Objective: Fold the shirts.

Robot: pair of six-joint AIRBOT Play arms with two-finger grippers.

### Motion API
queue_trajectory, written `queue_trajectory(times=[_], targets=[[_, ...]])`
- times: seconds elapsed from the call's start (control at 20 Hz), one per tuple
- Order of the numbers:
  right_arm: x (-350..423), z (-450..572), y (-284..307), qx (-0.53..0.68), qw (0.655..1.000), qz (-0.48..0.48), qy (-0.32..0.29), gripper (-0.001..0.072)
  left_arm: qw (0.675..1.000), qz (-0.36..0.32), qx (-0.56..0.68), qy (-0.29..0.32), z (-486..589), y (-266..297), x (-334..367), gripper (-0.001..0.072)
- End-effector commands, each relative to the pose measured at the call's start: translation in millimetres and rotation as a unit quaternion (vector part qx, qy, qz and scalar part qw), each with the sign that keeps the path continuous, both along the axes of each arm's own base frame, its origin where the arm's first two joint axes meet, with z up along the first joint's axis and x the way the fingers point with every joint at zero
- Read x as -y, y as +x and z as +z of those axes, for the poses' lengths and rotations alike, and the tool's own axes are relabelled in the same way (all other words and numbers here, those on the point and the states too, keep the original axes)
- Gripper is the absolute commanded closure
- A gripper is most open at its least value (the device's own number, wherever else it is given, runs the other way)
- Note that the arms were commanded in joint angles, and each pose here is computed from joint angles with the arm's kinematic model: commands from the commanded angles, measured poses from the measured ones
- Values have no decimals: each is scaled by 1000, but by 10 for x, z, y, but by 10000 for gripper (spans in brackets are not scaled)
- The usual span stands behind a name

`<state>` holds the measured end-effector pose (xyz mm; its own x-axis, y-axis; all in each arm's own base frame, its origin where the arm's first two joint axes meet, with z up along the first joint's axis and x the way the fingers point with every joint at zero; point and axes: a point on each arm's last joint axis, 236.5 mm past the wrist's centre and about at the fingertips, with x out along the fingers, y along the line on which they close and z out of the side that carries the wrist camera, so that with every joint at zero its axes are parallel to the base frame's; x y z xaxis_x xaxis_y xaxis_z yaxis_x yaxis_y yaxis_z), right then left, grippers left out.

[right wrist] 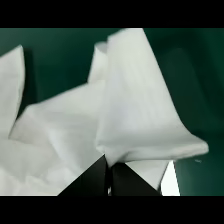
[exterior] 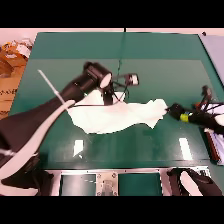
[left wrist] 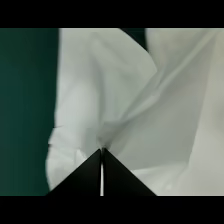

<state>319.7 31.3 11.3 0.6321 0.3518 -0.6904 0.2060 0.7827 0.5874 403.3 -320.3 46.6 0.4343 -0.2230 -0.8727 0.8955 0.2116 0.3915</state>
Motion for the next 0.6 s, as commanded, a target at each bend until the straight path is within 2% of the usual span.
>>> queue_trajectory(times=[0.0,0.15,0.25,0.45,0.55], targets=[[44,987,355,102,994,16,-25,697,985,78,138,-64,1144,327,-221,681],[59,2245,437,236,969,20,-69,698,952,146,231,-134,2128,378,-513,681],[9,3117,273,328,939,21,-99,697,926,169,276,-196,2777,257,-684,681],[-158,4456,-331,470,870,19,-152,697,846,186,355,-351,4119,-268,-1111,681],[-235,4841,-595,512,843,17,-165,697,807,180,388,-407,4647,-615,-1384,681]])
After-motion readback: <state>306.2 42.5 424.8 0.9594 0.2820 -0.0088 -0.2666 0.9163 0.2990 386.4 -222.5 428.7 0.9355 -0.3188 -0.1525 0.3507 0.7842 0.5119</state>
